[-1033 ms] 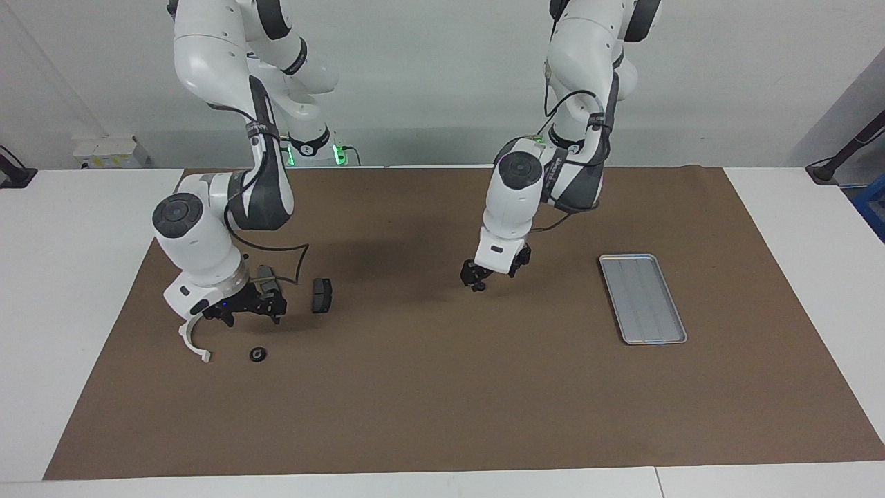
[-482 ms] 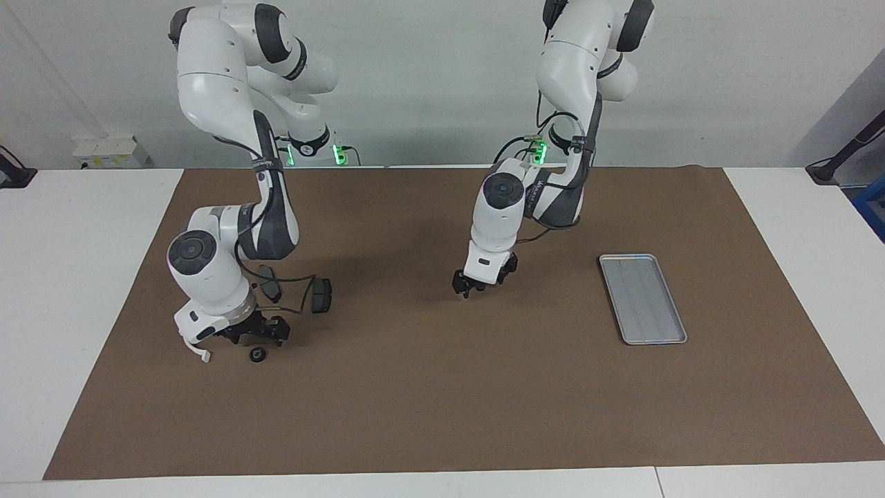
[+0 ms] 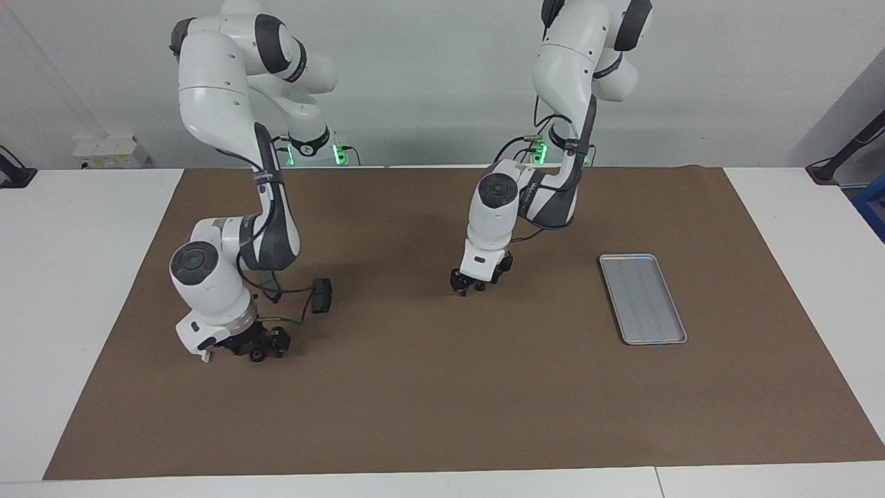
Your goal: Pick bearing gear from pile to tray
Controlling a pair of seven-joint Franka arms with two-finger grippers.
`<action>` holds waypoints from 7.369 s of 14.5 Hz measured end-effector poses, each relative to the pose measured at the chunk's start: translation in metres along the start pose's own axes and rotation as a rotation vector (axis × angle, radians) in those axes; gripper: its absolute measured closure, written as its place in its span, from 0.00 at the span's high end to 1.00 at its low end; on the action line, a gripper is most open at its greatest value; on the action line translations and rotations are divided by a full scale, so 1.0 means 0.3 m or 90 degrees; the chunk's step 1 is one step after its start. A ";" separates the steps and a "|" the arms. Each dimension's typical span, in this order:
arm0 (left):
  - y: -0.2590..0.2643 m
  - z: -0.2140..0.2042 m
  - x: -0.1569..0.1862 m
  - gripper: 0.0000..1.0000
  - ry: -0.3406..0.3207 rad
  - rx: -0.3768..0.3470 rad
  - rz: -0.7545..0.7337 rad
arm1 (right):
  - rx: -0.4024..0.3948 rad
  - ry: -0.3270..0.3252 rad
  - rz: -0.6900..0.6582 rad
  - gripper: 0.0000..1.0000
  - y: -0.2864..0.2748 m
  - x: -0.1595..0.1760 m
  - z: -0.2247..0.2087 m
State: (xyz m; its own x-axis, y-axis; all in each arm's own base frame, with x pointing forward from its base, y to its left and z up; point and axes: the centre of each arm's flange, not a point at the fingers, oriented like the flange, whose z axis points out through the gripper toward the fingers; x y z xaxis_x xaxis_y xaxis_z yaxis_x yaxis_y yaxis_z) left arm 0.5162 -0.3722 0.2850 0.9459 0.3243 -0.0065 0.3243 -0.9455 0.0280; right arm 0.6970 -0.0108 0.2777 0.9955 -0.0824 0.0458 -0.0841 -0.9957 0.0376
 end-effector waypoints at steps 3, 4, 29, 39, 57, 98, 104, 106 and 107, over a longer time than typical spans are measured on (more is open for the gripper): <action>-0.004 -0.026 0.003 0.54 0.004 -0.004 -0.001 | 0.001 0.004 0.001 1.00 0.000 0.012 0.000; -0.010 -0.033 0.004 0.43 0.004 -0.002 -0.002 | 0.001 0.004 0.003 1.00 0.001 0.012 0.000; -1.126 -0.130 0.506 0.24 -0.044 0.019 0.338 | -0.007 -0.041 0.039 0.42 0.042 -0.011 0.007; -1.175 -0.092 0.475 0.25 -0.054 0.020 0.325 | -0.018 -0.090 0.022 0.42 -0.039 0.004 -0.199; -0.959 -0.321 0.525 1.00 0.010 -0.003 0.234 | 0.005 -0.068 0.363 0.42 -1.221 -0.504 -0.557; -0.043 -0.111 -0.032 1.00 0.018 -0.030 -0.007 | 0.019 -0.048 0.274 1.00 -0.942 -0.232 -0.504; 0.057 -0.068 -0.005 0.90 0.023 -0.039 -0.014 | 0.014 -0.061 0.161 1.00 -0.735 -0.157 -0.523; 0.056 -0.067 -0.003 0.90 0.023 -0.039 -0.015 | 0.018 -0.058 0.123 1.00 -0.649 -0.130 -0.540; 0.056 -0.065 -0.004 0.83 0.023 -0.038 -0.016 | 0.020 -0.054 0.095 1.00 -0.599 -0.122 -0.560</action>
State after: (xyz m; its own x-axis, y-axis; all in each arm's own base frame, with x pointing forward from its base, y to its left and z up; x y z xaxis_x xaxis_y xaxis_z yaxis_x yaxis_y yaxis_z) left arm 0.5205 -0.3879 0.3050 0.9365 0.3495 0.0276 0.3460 -0.9341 0.0884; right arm 0.6686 0.1780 0.4368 0.9722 -0.2314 -0.0360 -0.2314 -0.9729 0.0052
